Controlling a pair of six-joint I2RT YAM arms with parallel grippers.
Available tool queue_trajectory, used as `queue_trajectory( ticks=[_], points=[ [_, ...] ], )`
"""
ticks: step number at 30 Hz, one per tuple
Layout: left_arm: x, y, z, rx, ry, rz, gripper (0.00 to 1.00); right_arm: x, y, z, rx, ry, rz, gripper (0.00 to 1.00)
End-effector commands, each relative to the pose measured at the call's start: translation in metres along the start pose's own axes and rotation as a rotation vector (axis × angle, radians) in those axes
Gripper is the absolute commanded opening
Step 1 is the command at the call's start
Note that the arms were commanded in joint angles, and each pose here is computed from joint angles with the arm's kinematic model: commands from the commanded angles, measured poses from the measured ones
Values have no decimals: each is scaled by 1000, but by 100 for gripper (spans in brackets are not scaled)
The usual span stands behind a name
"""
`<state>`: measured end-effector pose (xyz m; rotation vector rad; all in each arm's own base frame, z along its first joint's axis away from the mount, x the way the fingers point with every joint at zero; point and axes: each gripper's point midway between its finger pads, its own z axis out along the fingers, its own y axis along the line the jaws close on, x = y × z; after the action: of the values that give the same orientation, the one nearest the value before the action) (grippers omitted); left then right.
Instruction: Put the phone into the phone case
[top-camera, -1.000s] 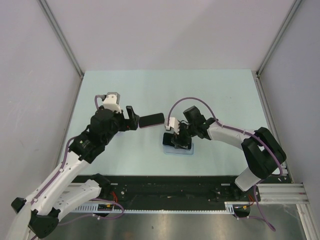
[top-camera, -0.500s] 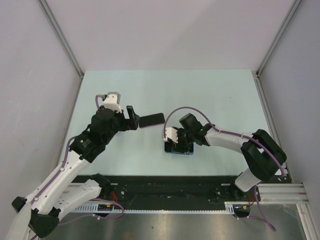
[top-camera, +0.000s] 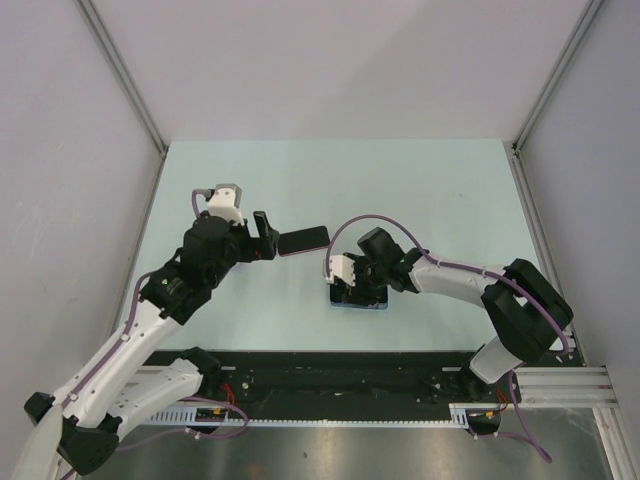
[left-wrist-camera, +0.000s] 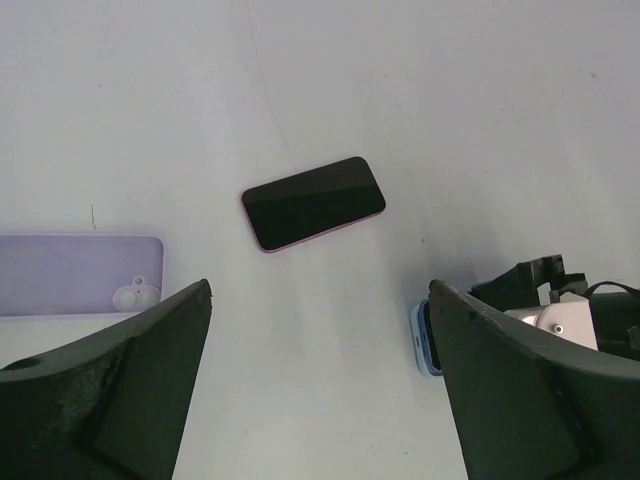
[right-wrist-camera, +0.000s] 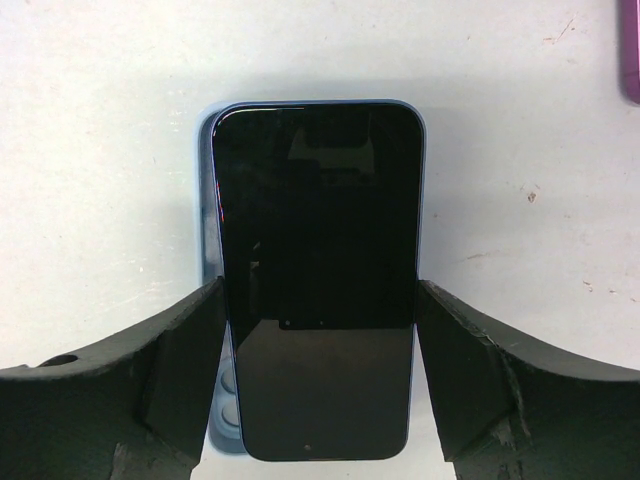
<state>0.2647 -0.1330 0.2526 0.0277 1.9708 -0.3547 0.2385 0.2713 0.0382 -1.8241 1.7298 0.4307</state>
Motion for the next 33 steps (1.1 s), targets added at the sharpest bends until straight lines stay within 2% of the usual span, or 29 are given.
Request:
queue_trajectory(
  ticks=[1,5,14,19,22,26,29,33],
  points=[
    [-3,0,3,-1,-18,-28,93,-17,-11,-7,51,-50,-18,77],
    [-2,0,3,0,-16,-29,94,-16,-8,-6,43,-42,-7,81],
    [-2,1,4,-3,-15,-30,94,-30,-8,-17,47,-92,-19,81],
    [0,0,6,-2,-7,-28,94,-52,-12,-41,96,-206,14,80],
    [6,-8,9,43,23,-22,94,-66,-25,-59,201,-289,81,80],
    [14,-19,15,91,64,-37,90,-82,-34,-77,286,-361,275,76],
    [20,-38,20,178,118,-50,88,-86,-30,-86,317,-391,469,66],
    [21,-49,32,206,189,-68,82,-67,-29,-97,418,-366,813,33]
  ],
)
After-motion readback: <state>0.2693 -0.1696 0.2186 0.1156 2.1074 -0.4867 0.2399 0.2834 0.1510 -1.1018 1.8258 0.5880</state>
